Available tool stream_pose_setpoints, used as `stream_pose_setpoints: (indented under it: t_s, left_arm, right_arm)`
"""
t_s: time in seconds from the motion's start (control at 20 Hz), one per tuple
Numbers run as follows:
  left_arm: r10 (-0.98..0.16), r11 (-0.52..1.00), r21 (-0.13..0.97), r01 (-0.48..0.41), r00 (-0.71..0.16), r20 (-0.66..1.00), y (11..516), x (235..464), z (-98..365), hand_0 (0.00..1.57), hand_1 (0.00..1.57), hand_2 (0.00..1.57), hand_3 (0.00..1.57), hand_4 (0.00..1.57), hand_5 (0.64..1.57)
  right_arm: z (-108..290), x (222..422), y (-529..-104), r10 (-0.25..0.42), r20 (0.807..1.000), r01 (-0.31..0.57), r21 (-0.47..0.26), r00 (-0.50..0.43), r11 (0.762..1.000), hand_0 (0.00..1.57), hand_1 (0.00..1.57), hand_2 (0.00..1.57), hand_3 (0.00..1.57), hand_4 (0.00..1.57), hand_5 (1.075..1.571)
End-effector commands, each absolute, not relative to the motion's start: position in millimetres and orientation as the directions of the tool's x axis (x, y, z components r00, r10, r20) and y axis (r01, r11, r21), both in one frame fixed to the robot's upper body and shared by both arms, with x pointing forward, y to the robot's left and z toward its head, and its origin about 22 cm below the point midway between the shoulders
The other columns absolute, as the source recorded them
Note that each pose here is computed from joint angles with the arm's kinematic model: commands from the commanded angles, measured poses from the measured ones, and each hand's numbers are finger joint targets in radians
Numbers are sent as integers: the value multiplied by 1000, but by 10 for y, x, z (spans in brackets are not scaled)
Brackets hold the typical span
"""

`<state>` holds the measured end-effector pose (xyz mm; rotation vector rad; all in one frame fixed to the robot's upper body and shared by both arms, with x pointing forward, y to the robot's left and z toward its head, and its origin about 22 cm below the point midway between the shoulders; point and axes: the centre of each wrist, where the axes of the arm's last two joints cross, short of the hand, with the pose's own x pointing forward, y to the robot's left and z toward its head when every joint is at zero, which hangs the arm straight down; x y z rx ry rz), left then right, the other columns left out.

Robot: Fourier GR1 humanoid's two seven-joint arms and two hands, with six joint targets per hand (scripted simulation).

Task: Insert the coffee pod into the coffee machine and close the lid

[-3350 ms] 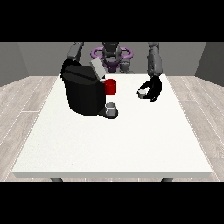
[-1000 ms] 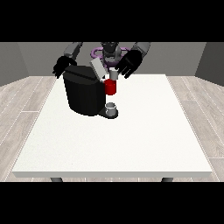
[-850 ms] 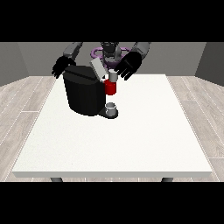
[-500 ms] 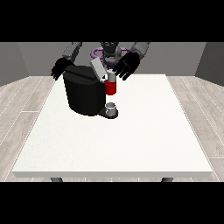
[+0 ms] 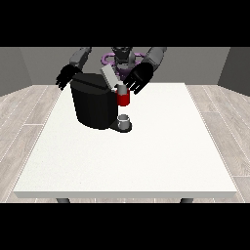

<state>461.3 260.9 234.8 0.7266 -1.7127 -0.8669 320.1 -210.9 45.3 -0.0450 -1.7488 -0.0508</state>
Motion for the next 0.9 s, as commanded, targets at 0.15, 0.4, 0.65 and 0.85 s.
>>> stream_pose_setpoints:
  t_s: [0.15,0.4,0.65,0.85]
  left_arm:
    - [-814,542,840,-23,-261,519,2520,4637,2381,1186,1186,1269,1202,515,1571]
    - [-814,542,840,-3,-251,524,2634,4628,2255,1208,1208,1265,1191,493,1571]
    - [-811,548,836,-4,-249,530,2628,4640,2409,1221,1221,1265,1171,485,1571]
    - [-814,545,838,-20,-254,523,2586,4650,2393,1211,1211,1239,1123,460,1571]
  right_arm:
    - [459,3206,-2134,-2,988,82,14,-152,997,0,0,0,0,462,1571]
    - [449,3176,-2205,13,989,80,-1,-146,997,0,0,0,0,435,1571]
    - [403,3191,-2172,4,985,86,10,-170,996,0,0,0,0,446,1571]
    - [479,3187,-2054,27,984,78,-13,-173,997,0,0,0,0,418,1571]
